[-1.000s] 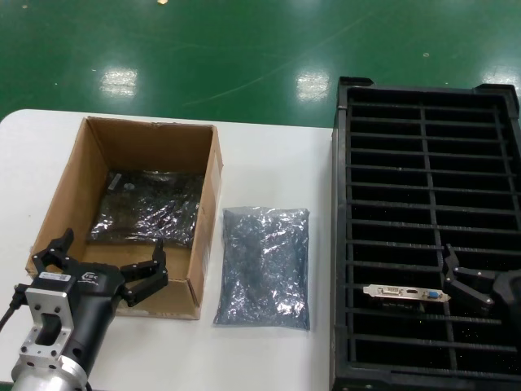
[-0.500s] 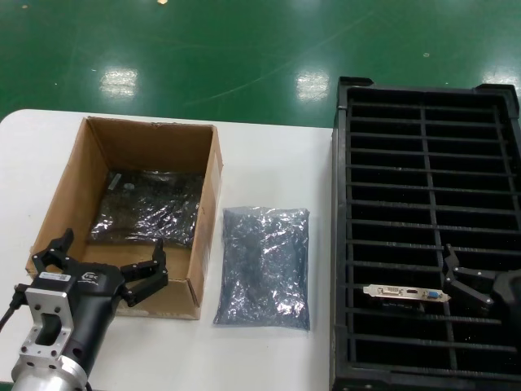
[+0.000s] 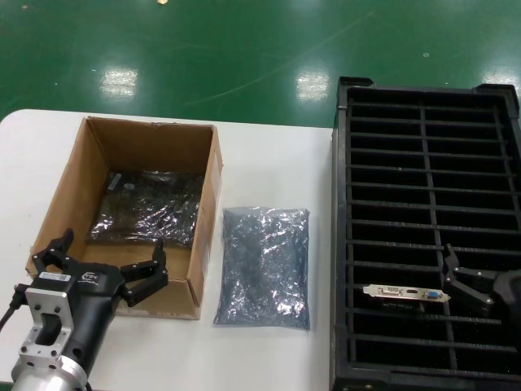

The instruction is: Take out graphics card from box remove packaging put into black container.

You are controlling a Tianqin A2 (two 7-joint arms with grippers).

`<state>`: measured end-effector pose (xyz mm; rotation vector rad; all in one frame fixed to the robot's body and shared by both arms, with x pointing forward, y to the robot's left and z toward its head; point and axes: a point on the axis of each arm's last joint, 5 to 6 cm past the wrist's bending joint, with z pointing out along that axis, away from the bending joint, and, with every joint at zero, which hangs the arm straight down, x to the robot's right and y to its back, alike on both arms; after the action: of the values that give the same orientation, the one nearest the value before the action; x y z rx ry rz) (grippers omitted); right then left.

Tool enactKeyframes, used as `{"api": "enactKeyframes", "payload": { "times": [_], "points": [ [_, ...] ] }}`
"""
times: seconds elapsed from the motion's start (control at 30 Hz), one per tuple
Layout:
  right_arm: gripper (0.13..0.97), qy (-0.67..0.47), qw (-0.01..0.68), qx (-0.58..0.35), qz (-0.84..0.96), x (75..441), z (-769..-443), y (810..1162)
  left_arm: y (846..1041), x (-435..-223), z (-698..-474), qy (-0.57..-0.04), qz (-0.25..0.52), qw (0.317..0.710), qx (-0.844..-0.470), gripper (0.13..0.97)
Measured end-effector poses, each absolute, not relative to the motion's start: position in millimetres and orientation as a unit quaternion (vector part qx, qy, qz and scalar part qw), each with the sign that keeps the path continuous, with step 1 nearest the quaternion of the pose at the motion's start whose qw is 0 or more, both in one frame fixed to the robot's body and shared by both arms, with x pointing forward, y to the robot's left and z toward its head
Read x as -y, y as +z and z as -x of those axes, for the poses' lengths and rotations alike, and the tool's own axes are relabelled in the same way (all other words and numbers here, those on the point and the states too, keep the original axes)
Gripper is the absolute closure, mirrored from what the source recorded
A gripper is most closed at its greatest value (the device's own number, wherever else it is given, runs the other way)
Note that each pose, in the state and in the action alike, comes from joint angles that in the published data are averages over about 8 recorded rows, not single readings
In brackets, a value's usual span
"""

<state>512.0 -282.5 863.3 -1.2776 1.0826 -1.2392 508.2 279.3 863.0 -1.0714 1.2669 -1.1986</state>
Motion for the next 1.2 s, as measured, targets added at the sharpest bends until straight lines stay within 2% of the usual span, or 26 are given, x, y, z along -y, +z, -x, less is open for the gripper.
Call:
{"api": "enactKeyframes", "payload": {
  "times": [1.2],
  "points": [
    [0.13,-0.513,0.505,-0.449,0.529,282.5,-512.0,863.3,863.0,-279.3,-508.2,-0.5,0.447,0.52,-0.529,0.132]
  ]
}}
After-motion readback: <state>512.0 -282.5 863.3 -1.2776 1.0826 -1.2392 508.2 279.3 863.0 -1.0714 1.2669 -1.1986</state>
